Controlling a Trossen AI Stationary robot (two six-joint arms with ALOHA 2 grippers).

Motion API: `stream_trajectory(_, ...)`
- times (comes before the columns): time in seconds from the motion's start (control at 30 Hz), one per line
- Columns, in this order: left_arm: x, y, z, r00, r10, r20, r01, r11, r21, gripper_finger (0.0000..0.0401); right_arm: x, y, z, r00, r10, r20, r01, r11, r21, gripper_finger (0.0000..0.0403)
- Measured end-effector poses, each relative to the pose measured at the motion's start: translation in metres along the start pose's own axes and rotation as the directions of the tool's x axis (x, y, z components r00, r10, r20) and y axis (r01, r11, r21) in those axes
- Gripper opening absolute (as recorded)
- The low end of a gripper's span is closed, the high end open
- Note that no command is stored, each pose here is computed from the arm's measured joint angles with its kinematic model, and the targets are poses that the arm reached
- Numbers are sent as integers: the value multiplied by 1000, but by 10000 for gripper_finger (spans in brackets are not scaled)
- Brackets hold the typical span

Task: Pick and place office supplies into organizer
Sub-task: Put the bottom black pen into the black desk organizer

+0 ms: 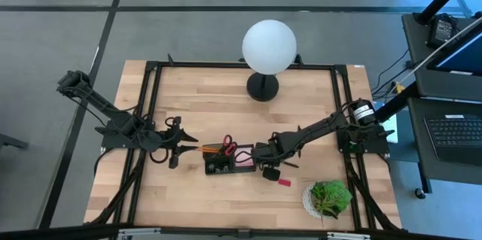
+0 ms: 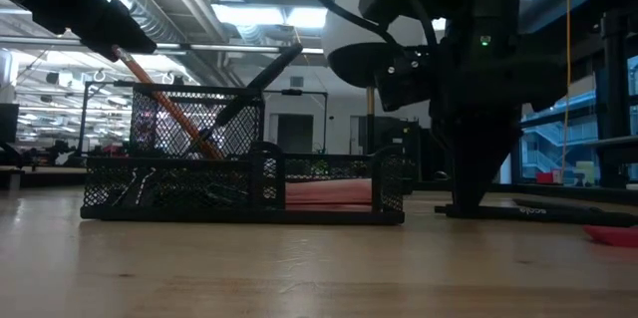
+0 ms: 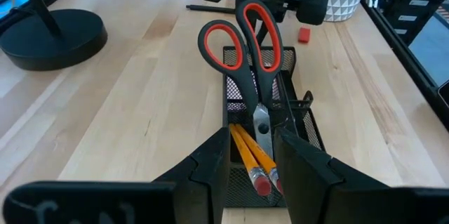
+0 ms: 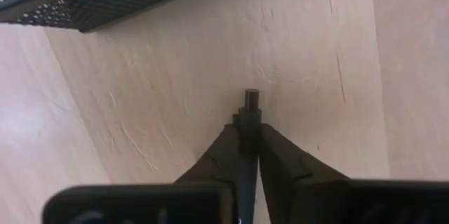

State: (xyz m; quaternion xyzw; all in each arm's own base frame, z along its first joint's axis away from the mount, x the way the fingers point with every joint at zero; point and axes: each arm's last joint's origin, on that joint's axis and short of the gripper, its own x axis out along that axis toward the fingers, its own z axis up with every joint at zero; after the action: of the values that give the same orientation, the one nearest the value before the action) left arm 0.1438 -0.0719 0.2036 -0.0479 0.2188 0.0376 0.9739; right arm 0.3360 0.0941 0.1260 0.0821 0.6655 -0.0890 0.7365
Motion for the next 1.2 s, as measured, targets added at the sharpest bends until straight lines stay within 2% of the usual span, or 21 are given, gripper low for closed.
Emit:
stream_trajectory(0.17, 0, 0, 0, 1000, 0, 0, 0, 1000, 0, 106, 0, 0, 0, 1000, 12, -3, -12, 1000, -5, 37)
stream_trajectory(0.43, 0, 0, 0, 1000, 0, 0, 0, 1000, 0, 106, 1, 0, 0, 1000, 17, -4, -17, 999, 34, 88)
stream_trajectory(0.57, 0, 0, 0, 1000, 0, 0, 0, 1000, 0, 106, 0, -1, -3, 998, 32, -57, -28, 997, 76, 98)
stream_trajectory(1.0, 0, 0, 0, 1000, 0, -1, 0, 1000, -2, 106, 0, 0, -7, 992, 57, -111, -52, 997, 54, 99)
stream_trajectory(1.2, 0, 0, 0, 1000, 1, -1, -1, 1000, -2, 106, 5, 0, -6, 991, 48, -128, -45, 999, 20, 69)
